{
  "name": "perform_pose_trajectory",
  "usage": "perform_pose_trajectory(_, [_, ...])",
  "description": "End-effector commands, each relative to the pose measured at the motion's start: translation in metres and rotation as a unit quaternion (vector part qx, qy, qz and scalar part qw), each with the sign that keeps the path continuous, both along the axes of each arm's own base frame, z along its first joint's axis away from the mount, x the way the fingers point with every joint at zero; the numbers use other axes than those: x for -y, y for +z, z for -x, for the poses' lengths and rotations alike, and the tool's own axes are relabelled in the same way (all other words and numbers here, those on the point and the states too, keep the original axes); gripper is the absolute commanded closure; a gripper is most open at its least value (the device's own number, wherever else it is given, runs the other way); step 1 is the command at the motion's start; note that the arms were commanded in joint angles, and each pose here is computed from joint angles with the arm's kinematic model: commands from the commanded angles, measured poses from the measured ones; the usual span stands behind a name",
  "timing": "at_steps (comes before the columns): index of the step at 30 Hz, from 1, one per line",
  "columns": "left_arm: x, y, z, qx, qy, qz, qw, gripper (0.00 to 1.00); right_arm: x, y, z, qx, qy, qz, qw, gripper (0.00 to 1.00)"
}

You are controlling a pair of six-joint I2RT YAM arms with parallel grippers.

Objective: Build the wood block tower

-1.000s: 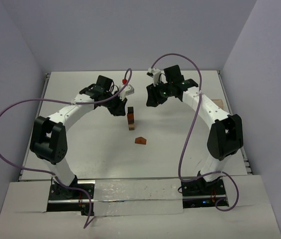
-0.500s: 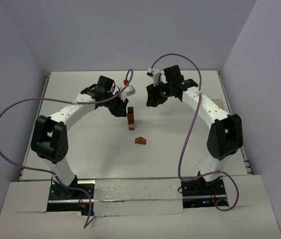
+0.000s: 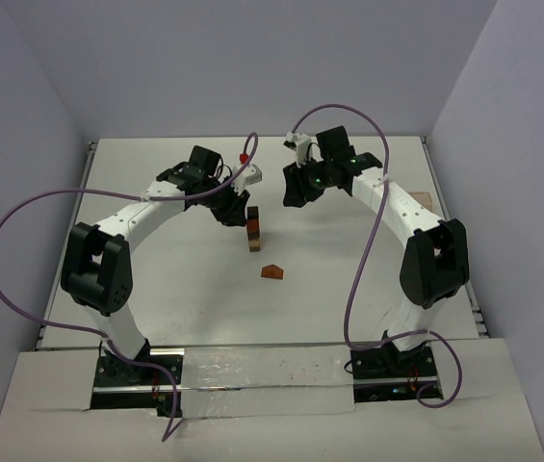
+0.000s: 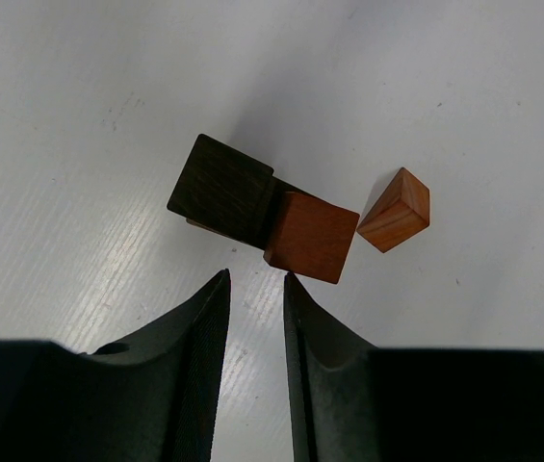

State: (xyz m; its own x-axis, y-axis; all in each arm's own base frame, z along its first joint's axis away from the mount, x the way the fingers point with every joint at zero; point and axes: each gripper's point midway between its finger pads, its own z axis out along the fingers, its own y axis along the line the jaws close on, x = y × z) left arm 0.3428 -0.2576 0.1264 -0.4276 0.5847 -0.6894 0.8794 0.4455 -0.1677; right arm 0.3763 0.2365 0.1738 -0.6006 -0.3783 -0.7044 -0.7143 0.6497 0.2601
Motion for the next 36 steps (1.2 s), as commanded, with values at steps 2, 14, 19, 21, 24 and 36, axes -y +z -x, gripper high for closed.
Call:
perform_pose_trajectory(2, [0.0109,0.0171,-0.0053,0.015,-0.013,0.022,1.000,0.63,-0.0081,0.0209,-0.0121,0.031,0.003,-0.013,0.999,0.47])
perform_pose_trajectory(14, [0.0103,0.0179,-0.0062,0.019,-0.011,0.021,1.000,0.59,-0.0088,0.0200,-0.0133,0.031,0.004,-0.014,0.999,0.47])
perform_pose_trajectory(19, [0.0097,0.0169,-0.0075,0.019,-0.006,0.020,1.000,0.60,-0.0084,0.0205,-0.0130,0.030,0.004,-0.014,0.999,0.47])
perform_pose_trajectory(21, [0.0096,0.0169,-0.0089,0.020,-0.004,0.019,1.000,0.62,-0.0089,0.0211,-0.0129,0.031,0.004,-0.015,0.999,0.47])
perform_pose_trajectory(24, [0.0095,0.0166,-0.0104,0.022,-0.002,0.017,1.000,0.65,-0.0083,0.0206,-0.0131,0.031,0.004,-0.014,0.999,0.47])
perform_pose_trajectory(36, [0.0092,0.0128,-0.0131,0.019,0.002,0.014,1.000,0.68,-0.0079,0.0197,-0.0133,0.031,0.003,-0.013,0.999,0.47])
